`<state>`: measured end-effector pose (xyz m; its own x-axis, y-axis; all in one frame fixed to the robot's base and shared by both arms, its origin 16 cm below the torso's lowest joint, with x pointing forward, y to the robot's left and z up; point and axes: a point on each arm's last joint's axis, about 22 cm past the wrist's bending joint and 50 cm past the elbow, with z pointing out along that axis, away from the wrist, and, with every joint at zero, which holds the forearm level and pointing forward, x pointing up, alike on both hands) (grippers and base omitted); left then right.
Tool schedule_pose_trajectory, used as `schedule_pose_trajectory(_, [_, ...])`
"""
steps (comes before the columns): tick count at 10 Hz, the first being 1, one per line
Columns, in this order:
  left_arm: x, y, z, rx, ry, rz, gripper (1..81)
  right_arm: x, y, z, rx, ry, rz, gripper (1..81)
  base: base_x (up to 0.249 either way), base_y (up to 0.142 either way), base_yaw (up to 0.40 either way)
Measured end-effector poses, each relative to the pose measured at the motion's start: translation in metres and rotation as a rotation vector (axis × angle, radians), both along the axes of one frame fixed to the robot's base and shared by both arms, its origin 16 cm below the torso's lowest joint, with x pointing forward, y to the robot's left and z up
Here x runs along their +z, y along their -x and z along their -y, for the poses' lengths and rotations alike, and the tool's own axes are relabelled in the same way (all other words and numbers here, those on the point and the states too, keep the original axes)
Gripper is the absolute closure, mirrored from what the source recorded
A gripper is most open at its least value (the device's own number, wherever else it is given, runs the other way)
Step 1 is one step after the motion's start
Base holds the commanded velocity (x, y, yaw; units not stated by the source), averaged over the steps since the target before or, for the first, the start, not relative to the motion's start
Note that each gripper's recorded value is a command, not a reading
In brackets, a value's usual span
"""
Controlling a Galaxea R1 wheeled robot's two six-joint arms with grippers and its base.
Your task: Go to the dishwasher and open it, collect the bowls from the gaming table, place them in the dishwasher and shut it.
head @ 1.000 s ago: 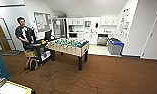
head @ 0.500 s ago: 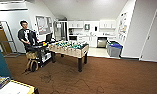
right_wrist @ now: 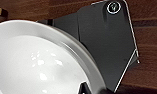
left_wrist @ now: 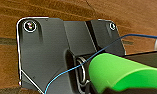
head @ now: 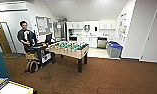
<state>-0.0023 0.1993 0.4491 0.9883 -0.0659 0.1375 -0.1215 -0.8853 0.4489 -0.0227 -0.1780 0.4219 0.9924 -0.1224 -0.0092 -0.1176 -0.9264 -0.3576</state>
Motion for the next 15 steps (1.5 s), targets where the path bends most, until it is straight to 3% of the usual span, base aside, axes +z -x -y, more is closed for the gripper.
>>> schedule_pose_trajectory(2, [0.004,-0.041,0.002,0.002,0.011,0.051,81.1,0.0,-0.015,0.0,0.014,0.002,0.016,81.1,0.117,0.0,0.0])
schedule_pose_trajectory(3, [0.004,-0.039,-0.001,0.003,0.009,0.05,81.1,0.0,-0.014,0.0,0.006,0.0,0.014,81.1,0.124,0.0,0.0])
schedule_pose_trajectory(5, [0.0,-0.007,-0.002,0.001,0.0,0.006,81.1,0.0,-0.008,0.0,0.004,0.0,0.007,81.1,0.131,0.0,0.0])
schedule_pose_trajectory(8, [0.002,-0.025,-0.002,0.001,0.003,0.03,81.1,0.0,-0.009,0.0,0.006,0.0,0.009,81.1,0.124,0.0,0.0])
schedule_pose_trajectory(13, [0.001,-0.016,-0.007,0.001,-0.006,0.018,81.1,0.0,-0.012,0.0,0.013,0.002,0.013,81.1,0.092,-0.077,0.0])
schedule_pose_trajectory(15, [0.003,-0.025,0.003,0.002,0.013,0.031,81.1,0.0,-0.011,0.0,0.012,0.001,0.012,81.1,0.082,-0.082,0.0])
